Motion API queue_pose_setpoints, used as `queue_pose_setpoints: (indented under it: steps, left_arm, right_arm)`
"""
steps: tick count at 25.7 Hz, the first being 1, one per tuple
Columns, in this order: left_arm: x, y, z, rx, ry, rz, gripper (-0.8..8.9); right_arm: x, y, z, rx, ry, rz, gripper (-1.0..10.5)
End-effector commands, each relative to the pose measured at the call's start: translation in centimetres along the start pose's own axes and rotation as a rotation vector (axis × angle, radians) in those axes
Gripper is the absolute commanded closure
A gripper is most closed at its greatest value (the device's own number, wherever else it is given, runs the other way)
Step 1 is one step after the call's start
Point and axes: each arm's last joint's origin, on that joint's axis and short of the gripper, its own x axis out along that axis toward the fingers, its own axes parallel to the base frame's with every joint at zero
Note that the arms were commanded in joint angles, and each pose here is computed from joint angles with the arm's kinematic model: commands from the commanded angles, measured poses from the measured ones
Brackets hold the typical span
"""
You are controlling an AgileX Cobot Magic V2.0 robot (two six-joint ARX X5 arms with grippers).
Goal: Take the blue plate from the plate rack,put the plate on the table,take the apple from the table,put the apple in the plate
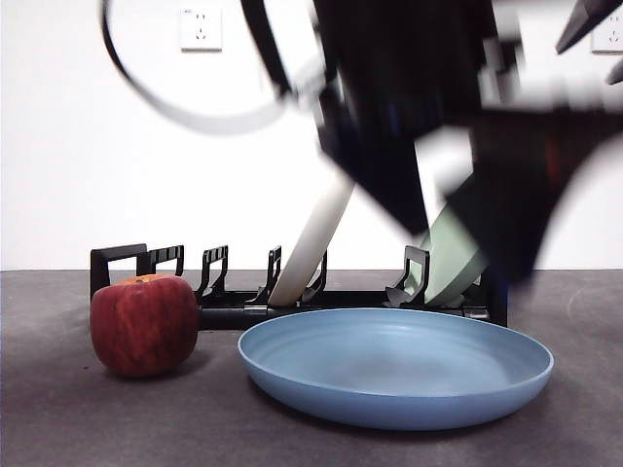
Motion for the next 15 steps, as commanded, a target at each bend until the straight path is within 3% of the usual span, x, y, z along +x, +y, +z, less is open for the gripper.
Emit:
queue_pose_setpoints:
  steps: [1, 4, 7, 9, 12, 15]
  left_arm:
    - [-4.3, 2.5, 0.6, -0.089, -0.134, 0.045, 4.04]
    - [-10.0, 6.8, 0.2, -0.210, -0.308, 0.107, 4.05]
    - [-13.8, 11.0, -1.6, -0.319, -0.389, 0.170, 4.05]
    - [-15.5, 13.7, -3.5, -0.393, -0.388, 0.235, 4.05]
    - [-17.0, 17.1, -6.8, -0.504, -0.311, 0.325, 4.05]
    - [-17.9, 18.6, -8.7, -0.574, -0.267, 0.367, 4.05]
  right_arm:
    - [0.0, 0.2, 0.1, -0.012, 0.002, 0.052, 6.6]
    - [0.1, 1.0, 0.0, -0.029, 0.017, 0.128, 6.6]
    - [0.5, 2.2, -0.2, -0.064, 0.032, 0.182, 6.6]
    - [0.9, 3.4, -0.2, -0.106, 0.027, 0.238, 6.5]
    - [1.9, 5.5, -0.1, -0.145, 0.020, 0.331, 5.4]
    - [3.1, 7.0, -0.1, -0.170, 0.056, 0.378, 5.3]
